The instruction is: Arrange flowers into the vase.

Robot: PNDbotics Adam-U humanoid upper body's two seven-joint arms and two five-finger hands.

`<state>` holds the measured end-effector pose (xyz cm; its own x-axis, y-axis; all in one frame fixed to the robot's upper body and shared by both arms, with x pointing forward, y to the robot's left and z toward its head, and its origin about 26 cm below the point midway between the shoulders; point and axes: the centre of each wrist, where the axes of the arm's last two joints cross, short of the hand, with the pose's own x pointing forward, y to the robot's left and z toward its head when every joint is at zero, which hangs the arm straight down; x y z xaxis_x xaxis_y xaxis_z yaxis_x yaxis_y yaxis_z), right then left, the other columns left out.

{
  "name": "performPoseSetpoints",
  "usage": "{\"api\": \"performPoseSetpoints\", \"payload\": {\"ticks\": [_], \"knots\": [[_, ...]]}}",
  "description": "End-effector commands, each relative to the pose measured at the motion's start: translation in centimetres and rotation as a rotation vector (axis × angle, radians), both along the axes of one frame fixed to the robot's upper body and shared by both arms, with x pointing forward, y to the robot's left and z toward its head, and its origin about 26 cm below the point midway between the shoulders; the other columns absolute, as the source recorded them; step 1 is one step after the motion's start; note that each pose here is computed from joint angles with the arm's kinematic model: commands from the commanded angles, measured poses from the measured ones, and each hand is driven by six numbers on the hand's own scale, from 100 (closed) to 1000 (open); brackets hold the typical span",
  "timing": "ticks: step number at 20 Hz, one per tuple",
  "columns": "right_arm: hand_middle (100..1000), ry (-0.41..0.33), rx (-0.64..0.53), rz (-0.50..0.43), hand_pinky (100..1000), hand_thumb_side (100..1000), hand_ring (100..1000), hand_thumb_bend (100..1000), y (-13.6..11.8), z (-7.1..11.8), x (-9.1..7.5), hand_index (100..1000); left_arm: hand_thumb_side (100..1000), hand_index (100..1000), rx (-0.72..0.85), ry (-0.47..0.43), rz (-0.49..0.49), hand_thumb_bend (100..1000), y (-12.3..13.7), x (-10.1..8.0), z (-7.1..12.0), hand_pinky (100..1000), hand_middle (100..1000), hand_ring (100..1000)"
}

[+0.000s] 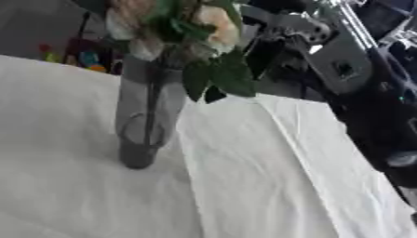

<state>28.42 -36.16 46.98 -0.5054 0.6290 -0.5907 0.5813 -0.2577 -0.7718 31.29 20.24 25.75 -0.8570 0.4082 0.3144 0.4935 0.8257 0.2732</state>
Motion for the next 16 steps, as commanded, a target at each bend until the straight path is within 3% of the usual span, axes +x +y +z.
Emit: {"api": "performPoseSetpoints", "payload": {"ticks": [1,3,6,13,14,16], "knots": [[1000,-0.213,-0.144,-0.143,1000,393,1000,491,0.8,1.4,-2.3,1000,907,854,0.013,-0.017,-0.007,100,0.2,-0.3,0.6,781,713,694],[1000,-0.327,-0.198,-0.185,1000,382,1000,486,1.3,0.9,-2.1,1000,909,854,0.015,-0.016,-0.009,100,0.2,-0.3,0.6,781,714,694],[1000,-0.411,-0.233,-0.196,1000,390,1000,496,1.2,0.1,-1.4,1000,909,854,0.019,-0.017,-0.011,100,0.1,-0.3,0.6,781,714,695],[1000,-0.446,-0.23,-0.169,1000,389,1000,483,0.3,0.2,-1.2,1000,908,854,0.026,-0.015,-0.011,100,0.1,-0.3,0.5,782,715,696],[1000,-0.447,-0.225,-0.163,1000,411,1000,428,0.2,0.3,-1.3,1000,908,854,0.029,-0.014,-0.012,100,0.1,-0.3,0.5,782,715,696],[1000,-0.442,-0.216,-0.156,1000,388,1000,486,0.1,0.7,-1.7,1000,907,854,0.034,-0.012,-0.017,100,0.1,-0.3,0.5,782,715,695]]}}
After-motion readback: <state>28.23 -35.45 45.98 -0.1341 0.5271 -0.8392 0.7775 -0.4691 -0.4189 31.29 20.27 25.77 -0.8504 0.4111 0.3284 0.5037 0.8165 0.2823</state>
